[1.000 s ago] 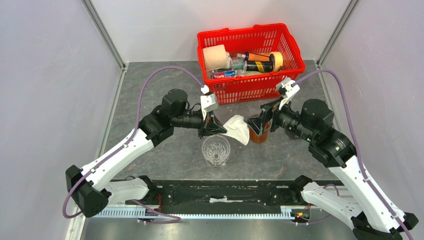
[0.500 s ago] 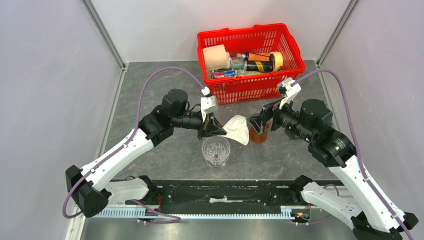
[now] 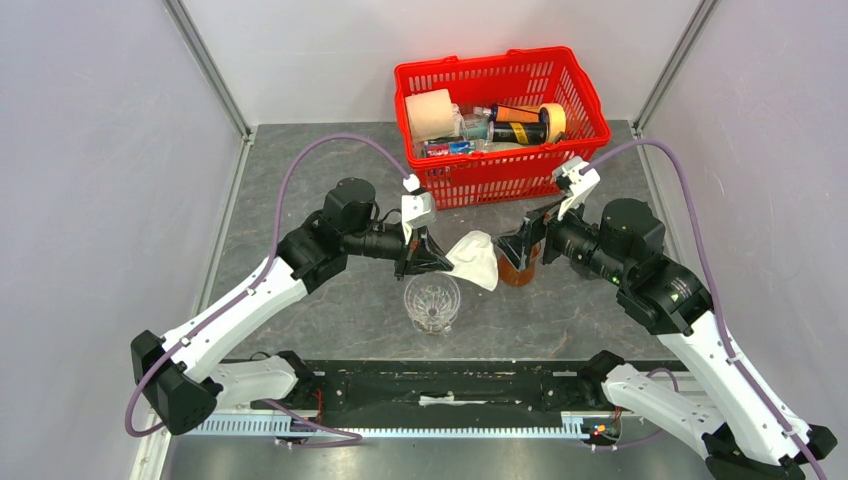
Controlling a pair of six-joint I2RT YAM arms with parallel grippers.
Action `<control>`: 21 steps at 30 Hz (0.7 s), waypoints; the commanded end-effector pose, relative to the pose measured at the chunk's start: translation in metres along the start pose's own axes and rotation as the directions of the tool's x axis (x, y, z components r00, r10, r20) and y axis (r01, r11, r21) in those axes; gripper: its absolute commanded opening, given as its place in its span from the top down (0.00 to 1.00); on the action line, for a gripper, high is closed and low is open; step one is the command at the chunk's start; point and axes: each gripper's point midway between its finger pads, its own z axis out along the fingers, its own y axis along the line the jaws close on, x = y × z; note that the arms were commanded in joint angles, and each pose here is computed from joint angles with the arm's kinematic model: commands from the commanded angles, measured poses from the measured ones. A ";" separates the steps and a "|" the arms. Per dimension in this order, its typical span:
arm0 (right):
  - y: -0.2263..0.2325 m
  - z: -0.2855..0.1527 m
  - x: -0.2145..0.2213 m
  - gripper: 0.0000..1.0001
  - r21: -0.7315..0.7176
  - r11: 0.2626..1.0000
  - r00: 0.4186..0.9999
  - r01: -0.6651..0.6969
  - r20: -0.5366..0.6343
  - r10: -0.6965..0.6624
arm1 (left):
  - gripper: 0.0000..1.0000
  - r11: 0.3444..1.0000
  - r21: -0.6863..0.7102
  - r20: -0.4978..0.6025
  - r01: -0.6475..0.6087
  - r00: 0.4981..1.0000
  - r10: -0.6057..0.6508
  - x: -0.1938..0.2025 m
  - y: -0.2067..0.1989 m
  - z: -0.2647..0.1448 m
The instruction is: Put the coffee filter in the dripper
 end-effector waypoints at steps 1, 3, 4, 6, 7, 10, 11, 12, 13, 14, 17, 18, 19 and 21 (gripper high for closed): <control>0.006 -0.006 -0.010 0.03 -0.029 0.999 0.999 0.027 0.024 -0.026 | 0.98 0.996 0.024 0.055 -0.081 0.995 0.079 -0.024 -0.006 -0.004; 0.004 -0.004 -0.006 0.03 -0.022 0.999 1.000 0.026 0.011 -0.025 | 0.98 0.996 0.027 0.056 -0.086 0.995 0.084 -0.024 -0.007 -0.005; 0.003 -0.003 -0.004 0.03 -0.013 1.000 1.000 0.025 0.007 -0.024 | 0.98 0.996 0.029 0.058 -0.088 0.995 0.086 -0.025 -0.007 -0.005; -0.002 -0.003 0.001 0.03 0.010 1.000 1.000 0.016 -0.004 -0.016 | 0.98 0.995 0.043 0.060 -0.089 0.994 0.087 -0.025 -0.010 -0.005; -0.005 -0.002 0.003 0.03 0.025 1.000 1.000 0.010 -0.009 -0.009 | 0.98 0.994 0.052 0.061 -0.091 0.994 0.088 -0.025 -0.012 -0.005; -0.008 -0.004 0.011 0.03 0.041 0.999 1.000 0.001 -0.027 0.000 | 0.98 0.993 0.060 0.065 -0.104 0.993 0.100 -0.025 -0.014 -0.006; -0.008 -0.004 0.013 0.03 0.042 0.999 1.000 -0.004 -0.027 0.005 | 0.98 0.992 0.061 0.066 -0.109 0.992 0.105 -0.025 -0.014 -0.006; -0.008 -0.005 0.015 0.03 0.040 0.999 1.000 -0.006 -0.030 0.007 | 0.98 0.992 0.065 0.066 -0.111 0.992 0.107 -0.025 -0.015 -0.006; -0.007 -0.007 0.016 0.03 0.040 0.999 1.000 -0.007 -0.028 0.008 | 0.98 0.990 0.070 0.069 -0.121 0.991 0.116 -0.025 -0.016 -0.007; -0.007 -0.008 0.018 0.03 0.038 0.999 0.999 -0.011 -0.030 0.012 | 0.98 0.990 0.073 0.071 -0.124 0.990 0.119 -0.025 -0.017 -0.007; -0.003 -0.013 0.021 0.03 0.016 1.000 1.000 -0.006 -0.023 0.006 | 0.98 0.987 0.083 0.069 -0.138 0.989 0.132 -0.023 -0.019 -0.008; -0.002 -0.014 0.022 0.03 0.003 1.000 1.000 0.001 -0.022 -0.001 | 0.98 0.986 0.086 0.069 -0.141 0.988 0.136 -0.023 -0.019 -0.008; 0.002 -0.015 0.023 0.03 -0.018 1.000 1.000 0.012 -0.024 -0.013 | 0.98 0.984 0.098 0.066 -0.146 0.988 0.140 -0.022 -0.022 -0.008; 0.009 -0.017 0.026 0.03 -0.070 0.997 0.999 0.030 -0.030 -0.032 | 0.98 0.980 0.121 0.066 -0.158 0.986 0.151 -0.021 -0.025 -0.009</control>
